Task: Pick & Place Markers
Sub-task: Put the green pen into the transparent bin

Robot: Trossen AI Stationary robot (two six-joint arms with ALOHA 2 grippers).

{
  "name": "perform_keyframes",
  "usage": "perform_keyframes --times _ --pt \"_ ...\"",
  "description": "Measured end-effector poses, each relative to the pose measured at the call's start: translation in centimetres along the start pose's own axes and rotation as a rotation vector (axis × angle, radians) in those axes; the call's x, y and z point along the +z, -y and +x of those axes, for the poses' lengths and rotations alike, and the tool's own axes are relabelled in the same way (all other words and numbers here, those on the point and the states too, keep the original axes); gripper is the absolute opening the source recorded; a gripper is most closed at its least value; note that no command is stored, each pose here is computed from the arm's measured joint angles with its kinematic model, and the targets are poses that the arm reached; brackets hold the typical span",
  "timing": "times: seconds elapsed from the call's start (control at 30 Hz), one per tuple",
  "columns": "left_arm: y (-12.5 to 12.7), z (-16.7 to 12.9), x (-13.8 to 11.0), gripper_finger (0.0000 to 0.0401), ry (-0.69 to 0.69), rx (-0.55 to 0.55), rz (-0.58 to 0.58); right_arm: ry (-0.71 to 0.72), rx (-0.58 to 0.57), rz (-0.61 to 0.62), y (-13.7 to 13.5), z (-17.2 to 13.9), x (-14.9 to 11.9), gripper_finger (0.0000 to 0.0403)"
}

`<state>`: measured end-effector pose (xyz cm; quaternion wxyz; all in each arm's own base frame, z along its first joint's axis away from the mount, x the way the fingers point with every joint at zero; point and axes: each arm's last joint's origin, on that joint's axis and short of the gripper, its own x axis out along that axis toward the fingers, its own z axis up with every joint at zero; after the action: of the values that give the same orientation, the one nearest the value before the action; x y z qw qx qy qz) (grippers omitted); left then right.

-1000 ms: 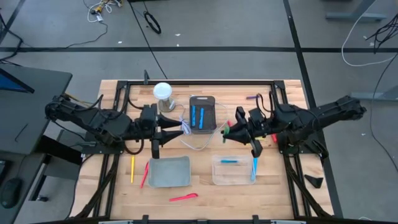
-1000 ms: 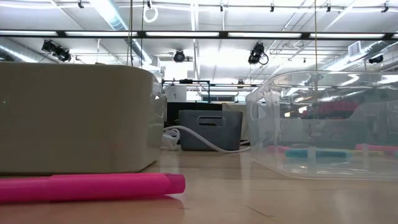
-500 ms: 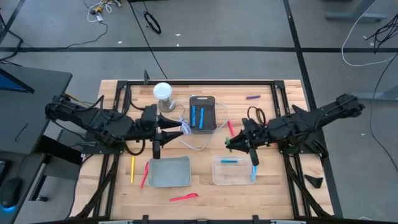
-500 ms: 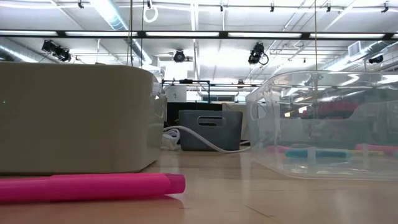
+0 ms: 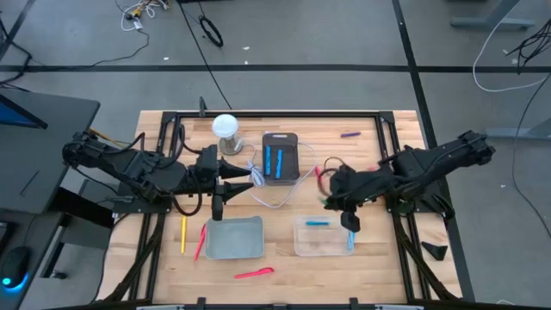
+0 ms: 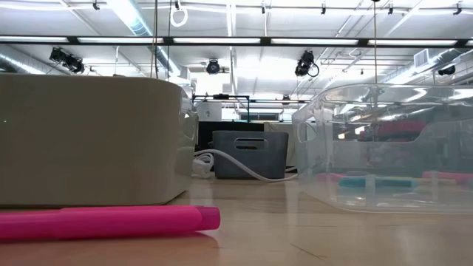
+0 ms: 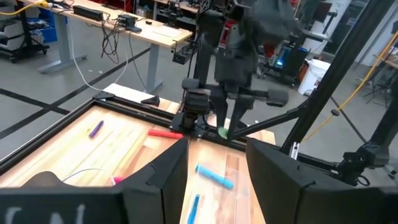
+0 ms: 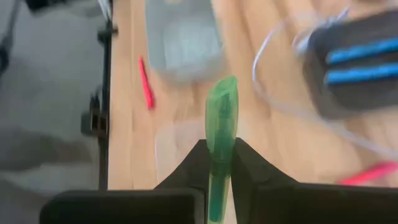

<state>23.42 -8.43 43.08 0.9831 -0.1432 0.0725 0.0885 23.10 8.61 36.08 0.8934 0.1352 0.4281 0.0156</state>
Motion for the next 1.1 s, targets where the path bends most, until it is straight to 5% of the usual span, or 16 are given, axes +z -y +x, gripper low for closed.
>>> perform_keyframes --times 0.27,0.53,1.1 --pt "-0.1 0.0 -0.2 0.0169 -0.016 0.007 0.01 -0.302 -0.005 -0.004 -0.3 3.2 0.3 0.0029" --pt "-0.1 0.0 -0.3 0.0169 -0.027 0.011 0.013 -0.454 -0.074 -0.018 -0.5 7.7 0.0 0.0029" --pt "-0.1 0.0 -0.4 0.0169 -0.033 0.011 0.014 -0.493 -0.156 -0.05 0.1 15.0 -2.8 0.0029"
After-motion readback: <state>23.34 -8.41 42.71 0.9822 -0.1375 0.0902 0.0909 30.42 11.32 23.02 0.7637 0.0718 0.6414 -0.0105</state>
